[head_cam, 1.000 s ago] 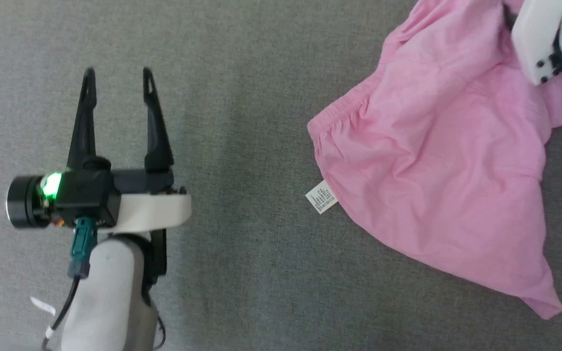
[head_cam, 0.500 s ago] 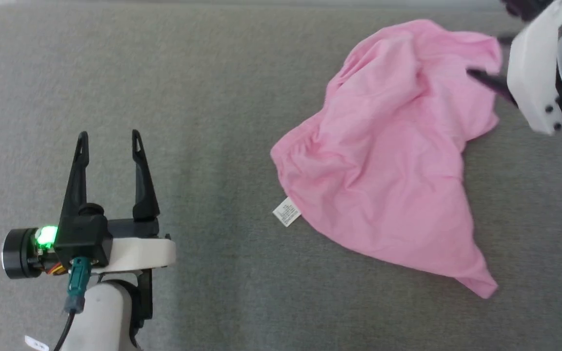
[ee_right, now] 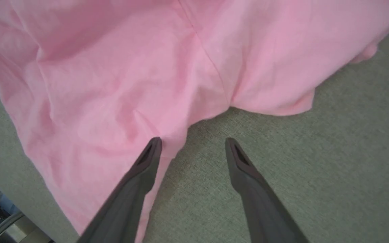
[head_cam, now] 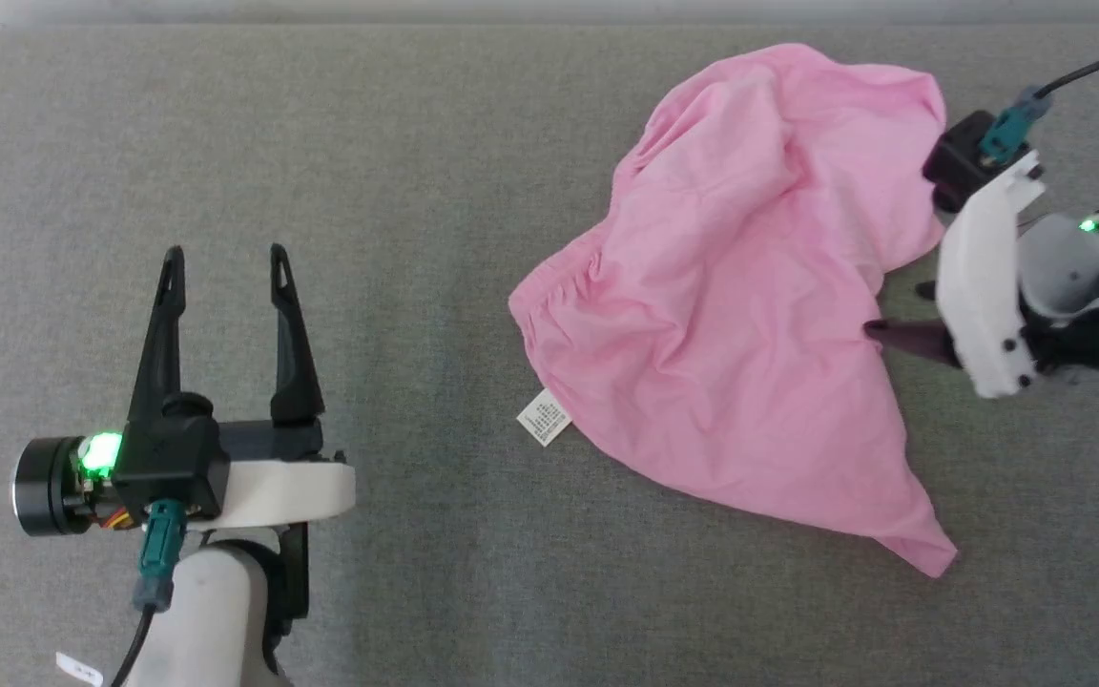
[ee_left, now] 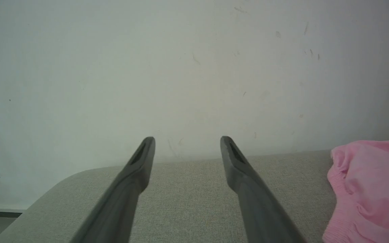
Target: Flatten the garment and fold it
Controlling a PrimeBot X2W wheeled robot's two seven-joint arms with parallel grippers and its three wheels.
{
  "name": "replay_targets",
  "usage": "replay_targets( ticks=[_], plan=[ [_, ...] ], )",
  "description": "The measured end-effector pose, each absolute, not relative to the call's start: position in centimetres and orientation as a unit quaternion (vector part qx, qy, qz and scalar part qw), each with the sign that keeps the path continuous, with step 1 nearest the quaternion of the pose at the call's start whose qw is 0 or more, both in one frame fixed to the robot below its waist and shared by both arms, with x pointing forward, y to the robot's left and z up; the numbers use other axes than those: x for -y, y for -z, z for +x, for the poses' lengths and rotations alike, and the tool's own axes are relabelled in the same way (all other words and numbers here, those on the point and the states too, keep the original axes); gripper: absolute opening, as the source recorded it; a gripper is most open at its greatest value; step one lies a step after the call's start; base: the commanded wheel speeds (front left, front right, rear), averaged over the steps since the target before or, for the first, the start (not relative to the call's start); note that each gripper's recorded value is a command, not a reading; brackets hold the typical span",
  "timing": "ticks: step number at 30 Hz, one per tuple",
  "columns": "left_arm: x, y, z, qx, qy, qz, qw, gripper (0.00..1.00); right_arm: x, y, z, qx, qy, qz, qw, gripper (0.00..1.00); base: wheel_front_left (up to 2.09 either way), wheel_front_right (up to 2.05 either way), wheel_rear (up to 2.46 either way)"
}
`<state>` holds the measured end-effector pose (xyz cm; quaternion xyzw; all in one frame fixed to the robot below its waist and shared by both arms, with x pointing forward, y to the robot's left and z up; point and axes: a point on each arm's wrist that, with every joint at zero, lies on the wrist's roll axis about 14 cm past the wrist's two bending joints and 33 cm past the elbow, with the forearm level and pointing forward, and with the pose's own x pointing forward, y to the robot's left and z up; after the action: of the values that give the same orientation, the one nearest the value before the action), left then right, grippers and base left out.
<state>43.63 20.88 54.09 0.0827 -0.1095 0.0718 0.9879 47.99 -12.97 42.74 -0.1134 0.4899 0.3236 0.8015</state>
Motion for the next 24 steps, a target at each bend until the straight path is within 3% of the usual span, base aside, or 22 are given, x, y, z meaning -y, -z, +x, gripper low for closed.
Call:
replay_targets(
  ticks=[9,10,11,17,24],
  plan=[
    [-21.1,-53.2,44.5,0.099,-0.076,0.082,0.989,1.0,9.5,-38.0,48.4,-0.488,-0.339,-0.088,0.8,1.0,0.0,0.0,0.0],
    [-21.2,-53.1,44.5,0.098,-0.076,0.083,0.989,1.0,9.4,-37.9,48.5,-0.486,-0.34,-0.096,0.799,0.78,0.0,0.0,0.0],
    [-21.3,-53.1,44.5,0.097,-0.078,0.084,0.989,1.0,9.2,-37.8,48.6,-0.48,-0.343,-0.106,0.8,0.0,0.0,0.0,0.0],
    [-21.7,-53.7,44.3,0.103,-0.083,0.085,0.988,1.0,7.6,-39.9,49.8,-0.413,-0.367,-0.14,0.822,0.0,0.0,0.0,0.0],
    [-21.7,-53.7,44.0,0.101,-0.086,0.082,0.988,1.0,5.8,-44.1,55.3,-0.33,-0.36,-0.218,0.845,0.0,0.0,0.0,0.0]
  ],
)
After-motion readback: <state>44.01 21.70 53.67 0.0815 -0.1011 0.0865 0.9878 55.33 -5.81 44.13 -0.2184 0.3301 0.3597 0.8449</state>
